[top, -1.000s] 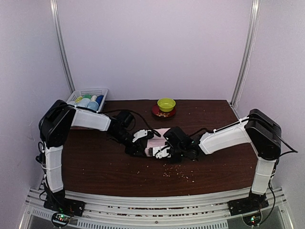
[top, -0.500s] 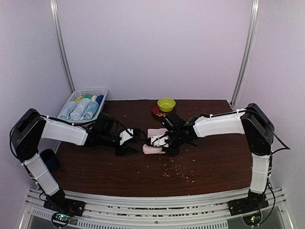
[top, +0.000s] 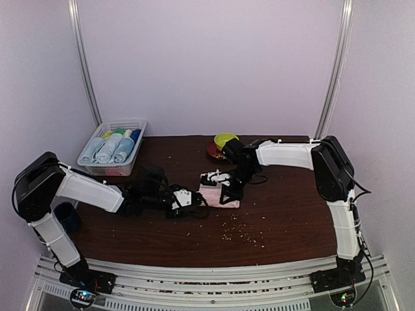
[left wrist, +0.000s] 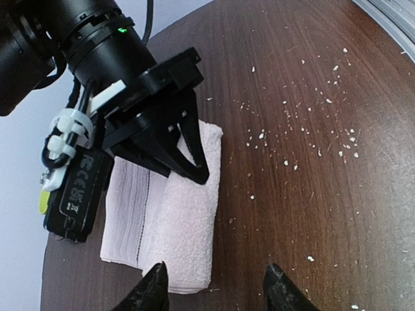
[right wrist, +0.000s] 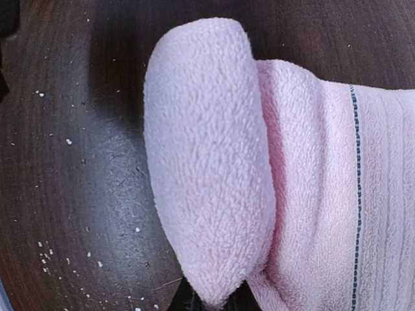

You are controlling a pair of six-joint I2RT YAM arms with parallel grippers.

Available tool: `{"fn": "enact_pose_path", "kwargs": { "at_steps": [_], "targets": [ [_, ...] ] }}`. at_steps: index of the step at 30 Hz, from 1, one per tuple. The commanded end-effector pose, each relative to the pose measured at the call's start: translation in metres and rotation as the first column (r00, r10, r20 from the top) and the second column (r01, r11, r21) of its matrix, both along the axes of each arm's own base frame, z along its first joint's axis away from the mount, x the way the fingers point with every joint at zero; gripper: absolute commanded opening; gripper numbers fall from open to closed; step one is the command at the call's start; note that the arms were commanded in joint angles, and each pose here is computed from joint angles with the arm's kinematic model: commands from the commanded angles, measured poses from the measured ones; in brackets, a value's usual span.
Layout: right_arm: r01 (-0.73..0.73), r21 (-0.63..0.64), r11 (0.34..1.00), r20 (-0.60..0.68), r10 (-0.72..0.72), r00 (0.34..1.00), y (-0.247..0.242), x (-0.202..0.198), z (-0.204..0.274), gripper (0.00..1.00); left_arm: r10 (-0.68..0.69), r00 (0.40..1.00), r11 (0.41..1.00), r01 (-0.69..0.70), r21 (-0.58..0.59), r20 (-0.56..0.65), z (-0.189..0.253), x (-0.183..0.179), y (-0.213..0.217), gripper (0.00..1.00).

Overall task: Roll the towels
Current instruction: Roll the towel at the center of the board.

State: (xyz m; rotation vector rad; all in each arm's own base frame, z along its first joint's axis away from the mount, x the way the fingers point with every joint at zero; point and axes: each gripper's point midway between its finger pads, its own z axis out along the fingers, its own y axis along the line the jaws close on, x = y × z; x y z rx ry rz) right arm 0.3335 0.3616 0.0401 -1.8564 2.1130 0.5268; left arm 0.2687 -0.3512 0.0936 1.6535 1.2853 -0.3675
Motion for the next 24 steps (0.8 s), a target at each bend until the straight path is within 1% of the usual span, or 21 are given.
{"fn": "enact_pose_path", "kwargs": {
  "at_steps": [1,3,7,11,16,20,24],
  "targets": [
    [0.018,-0.120,0.993,-0.283,-0.052,0.958,-0.033,-0.045,-0.033,0.00,0.025,0.994,1.000,-0.027,0.011,0.106,-0.004,0.011,-0.011,0.51],
    [0.019,-0.127,0.992,-0.319,-0.059,0.946,-0.037,-0.049,-0.033,0.00,0.028,0.992,0.999,-0.031,0.018,0.125,-0.007,0.012,-0.016,0.51],
    [0.020,-0.123,0.992,-0.342,-0.061,0.938,-0.038,-0.049,-0.030,0.00,0.053,0.986,0.997,-0.062,0.049,0.158,-0.017,0.021,-0.022,0.53],
    [0.024,-0.120,0.993,-0.356,-0.066,0.932,-0.037,-0.048,-0.030,0.00,0.049,0.981,0.997,-0.060,0.051,0.187,-0.020,0.020,-0.027,0.54],
    [0.025,-0.122,0.992,-0.373,-0.069,0.925,-0.038,-0.048,-0.033,0.00,0.062,0.972,0.997,-0.069,0.022,0.225,-0.016,0.017,-0.027,0.55],
    [0.031,-0.127,0.991,-0.392,-0.079,0.917,-0.040,-0.047,-0.038,0.00,0.032,0.967,0.999,-0.025,-0.030,0.254,-0.004,0.006,-0.029,0.56],
    [0.031,-0.124,0.992,-0.400,-0.079,0.913,-0.040,-0.047,-0.039,0.00,0.042,0.967,0.998,-0.051,0.028,0.250,-0.019,0.012,-0.032,0.57]
  ]
}}
